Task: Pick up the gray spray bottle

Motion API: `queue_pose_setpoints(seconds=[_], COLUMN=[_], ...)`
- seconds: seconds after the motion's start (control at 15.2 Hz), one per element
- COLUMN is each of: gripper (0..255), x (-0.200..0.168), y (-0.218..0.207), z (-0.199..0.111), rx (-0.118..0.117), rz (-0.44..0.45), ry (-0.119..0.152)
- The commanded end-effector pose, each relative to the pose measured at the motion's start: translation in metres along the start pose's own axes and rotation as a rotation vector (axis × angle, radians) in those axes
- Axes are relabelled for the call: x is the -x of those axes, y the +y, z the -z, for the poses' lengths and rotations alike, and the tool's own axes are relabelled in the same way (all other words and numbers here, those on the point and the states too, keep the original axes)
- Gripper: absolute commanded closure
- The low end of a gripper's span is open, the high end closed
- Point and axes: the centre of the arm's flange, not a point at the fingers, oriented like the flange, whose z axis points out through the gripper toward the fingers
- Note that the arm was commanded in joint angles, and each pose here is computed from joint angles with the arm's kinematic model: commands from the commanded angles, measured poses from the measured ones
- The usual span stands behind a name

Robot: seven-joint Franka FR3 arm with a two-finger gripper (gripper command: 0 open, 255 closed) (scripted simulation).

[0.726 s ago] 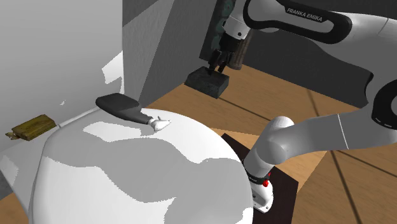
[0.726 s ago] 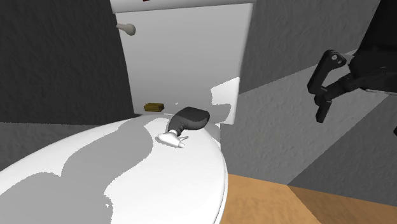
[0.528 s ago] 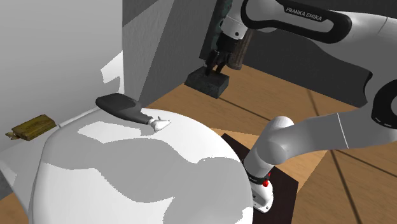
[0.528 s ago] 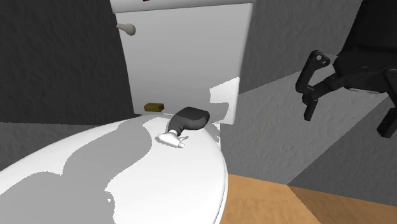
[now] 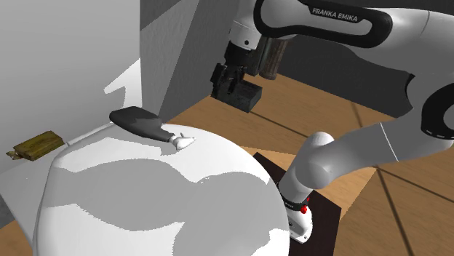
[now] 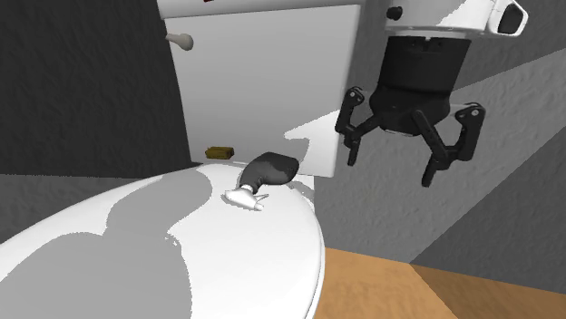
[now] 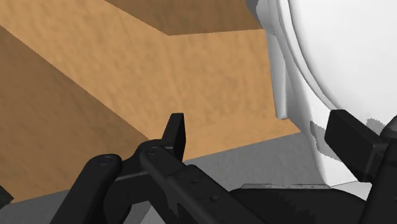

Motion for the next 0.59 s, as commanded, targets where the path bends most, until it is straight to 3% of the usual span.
queue_pose_setpoints(seconds=[0.0,0.53], gripper=[0,0], x=[-0.004,-0.023], y=[-0.023,-0.119], z=[-0.008,-0.037], rx=[-0.008,-0.038], rz=[-0.008,-0.034], ry=[-0.014,-0.069])
